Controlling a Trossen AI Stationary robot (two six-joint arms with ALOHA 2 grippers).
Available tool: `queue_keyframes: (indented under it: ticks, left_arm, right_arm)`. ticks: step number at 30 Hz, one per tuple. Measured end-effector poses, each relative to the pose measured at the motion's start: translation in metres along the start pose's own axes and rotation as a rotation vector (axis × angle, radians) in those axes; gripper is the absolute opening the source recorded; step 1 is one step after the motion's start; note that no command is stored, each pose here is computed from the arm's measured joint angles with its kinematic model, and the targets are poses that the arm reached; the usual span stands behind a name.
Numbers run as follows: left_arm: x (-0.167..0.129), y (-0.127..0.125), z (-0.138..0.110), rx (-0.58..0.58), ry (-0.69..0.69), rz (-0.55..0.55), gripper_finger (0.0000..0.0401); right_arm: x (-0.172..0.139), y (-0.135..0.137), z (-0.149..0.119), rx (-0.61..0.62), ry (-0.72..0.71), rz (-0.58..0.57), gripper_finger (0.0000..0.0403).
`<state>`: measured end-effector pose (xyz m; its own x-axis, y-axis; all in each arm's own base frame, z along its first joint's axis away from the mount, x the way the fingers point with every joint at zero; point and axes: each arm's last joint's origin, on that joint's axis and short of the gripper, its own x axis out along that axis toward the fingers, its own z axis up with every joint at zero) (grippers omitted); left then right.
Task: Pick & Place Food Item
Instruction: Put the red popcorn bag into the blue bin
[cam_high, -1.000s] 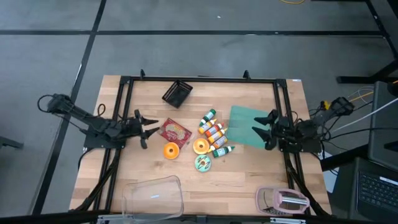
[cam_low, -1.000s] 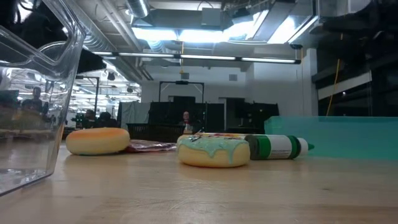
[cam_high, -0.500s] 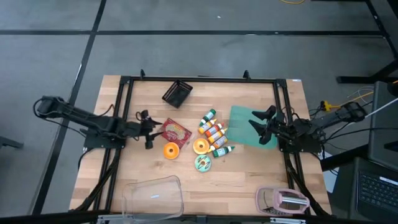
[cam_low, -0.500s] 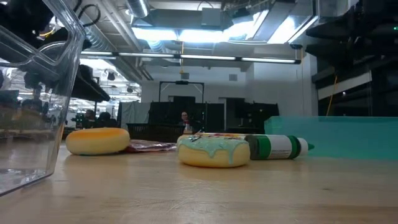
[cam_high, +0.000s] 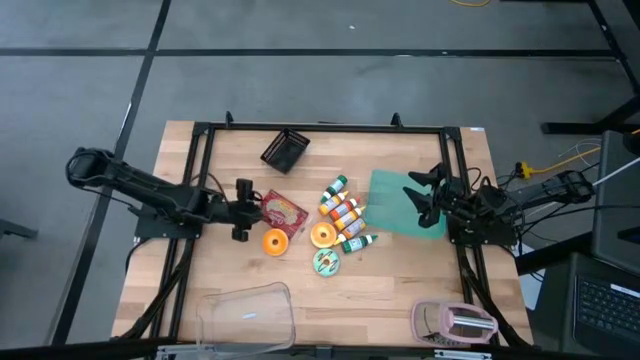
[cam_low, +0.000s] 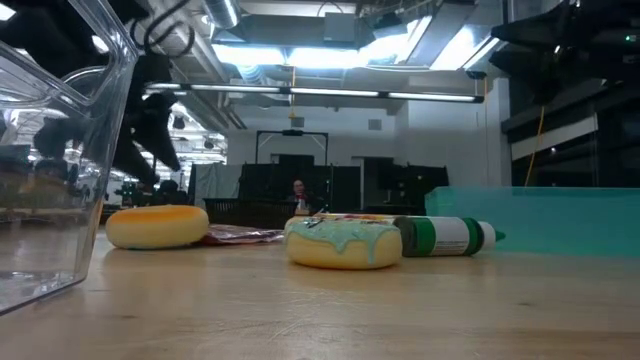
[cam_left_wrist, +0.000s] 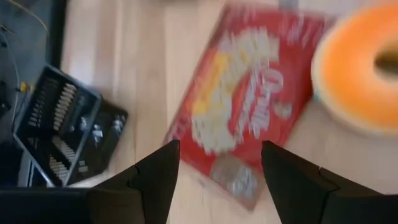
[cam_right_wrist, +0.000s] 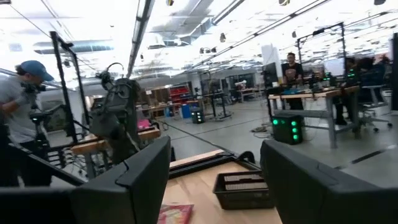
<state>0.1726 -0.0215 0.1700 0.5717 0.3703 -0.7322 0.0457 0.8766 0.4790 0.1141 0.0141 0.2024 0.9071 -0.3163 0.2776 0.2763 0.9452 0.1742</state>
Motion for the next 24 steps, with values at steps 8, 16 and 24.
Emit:
queue_keyframes:
  ticks: [8, 16, 24]
  left_arm:
    - [0.012, -0.018, 0.000, 0.170, 0.102, -0.027, 0.0224]
    - [0.021, -0.040, -0.003, 0.321, 0.172, 0.036, 0.0222]
    - [0.032, -0.050, -0.008, 0.333, 0.239, 0.051, 0.0219]
  right_arm:
    - [0.000, 0.001, 0.000, 0.028, 0.003, 0.034, 0.0245]
    - [0.000, 0.001, 0.000, 0.039, 0.004, 0.034, 0.0245]
    - [0.000, 0.001, 0.000, 0.038, 0.003, 0.034, 0.0245]
